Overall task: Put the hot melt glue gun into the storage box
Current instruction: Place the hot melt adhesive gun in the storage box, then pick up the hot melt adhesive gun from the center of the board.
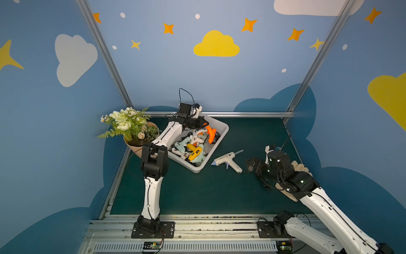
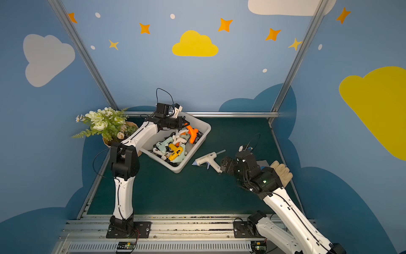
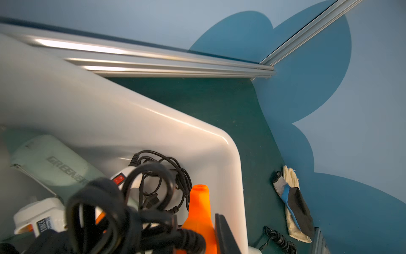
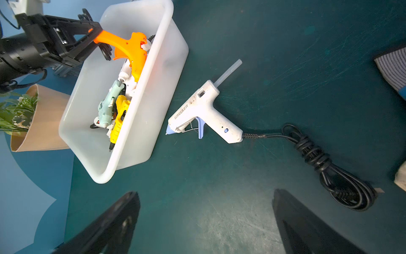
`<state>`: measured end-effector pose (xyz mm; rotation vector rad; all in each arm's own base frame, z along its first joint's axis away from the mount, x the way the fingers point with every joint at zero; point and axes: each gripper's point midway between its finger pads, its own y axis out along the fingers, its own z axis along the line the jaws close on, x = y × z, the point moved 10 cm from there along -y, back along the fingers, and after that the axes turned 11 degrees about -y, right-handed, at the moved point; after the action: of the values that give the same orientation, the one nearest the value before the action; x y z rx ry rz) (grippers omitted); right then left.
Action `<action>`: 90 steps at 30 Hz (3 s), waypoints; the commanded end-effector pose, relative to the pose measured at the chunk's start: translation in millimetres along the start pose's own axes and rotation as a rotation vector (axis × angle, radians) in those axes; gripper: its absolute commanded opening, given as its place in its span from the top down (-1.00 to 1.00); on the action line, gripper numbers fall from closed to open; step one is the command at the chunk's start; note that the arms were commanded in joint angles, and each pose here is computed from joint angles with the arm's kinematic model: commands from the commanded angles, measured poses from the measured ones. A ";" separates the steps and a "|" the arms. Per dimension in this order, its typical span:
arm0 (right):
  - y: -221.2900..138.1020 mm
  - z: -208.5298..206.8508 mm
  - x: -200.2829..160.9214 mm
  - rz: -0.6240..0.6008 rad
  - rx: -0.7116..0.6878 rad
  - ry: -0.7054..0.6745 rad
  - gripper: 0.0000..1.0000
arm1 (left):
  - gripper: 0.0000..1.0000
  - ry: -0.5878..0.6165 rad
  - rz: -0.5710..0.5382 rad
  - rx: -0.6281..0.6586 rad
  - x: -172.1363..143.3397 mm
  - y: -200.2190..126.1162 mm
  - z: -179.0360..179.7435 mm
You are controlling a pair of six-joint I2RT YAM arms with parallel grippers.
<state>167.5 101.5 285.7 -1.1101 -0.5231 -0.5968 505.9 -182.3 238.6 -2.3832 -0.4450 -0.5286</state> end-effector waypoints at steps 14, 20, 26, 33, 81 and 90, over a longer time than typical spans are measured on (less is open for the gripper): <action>-0.9 -2.7 -3.7 -0.011 -0.002 -0.003 -0.96 | 0.67 -0.020 0.144 0.070 -5.7 48.2 30.8; 2.0 -1.2 -3.4 0.000 0.002 -0.004 -0.96 | 0.14 0.003 0.140 0.148 -0.8 53.0 40.1; 2.7 -1.1 -3.2 0.002 -0.001 -0.009 -0.97 | -0.27 0.029 0.151 0.196 1.7 54.8 45.2; 14.6 4.7 0.0 0.039 0.005 -0.066 -0.97 | -0.45 0.038 0.119 0.270 7.8 35.3 32.7; 232.5 -4.4 -4.4 0.829 -0.013 -0.440 -0.66 | -1.00 -0.071 -0.738 0.149 -184.8 -254.4 -60.5; 244.8 -9.2 -11.6 0.859 -0.049 -0.432 -0.52 | -1.00 -0.087 -0.722 0.154 -183.9 -250.8 -58.0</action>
<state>323.6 174.3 121.0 -1.3545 -0.3694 0.3644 221.1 -70.3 322.3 -2.0634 -1.3461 -0.6621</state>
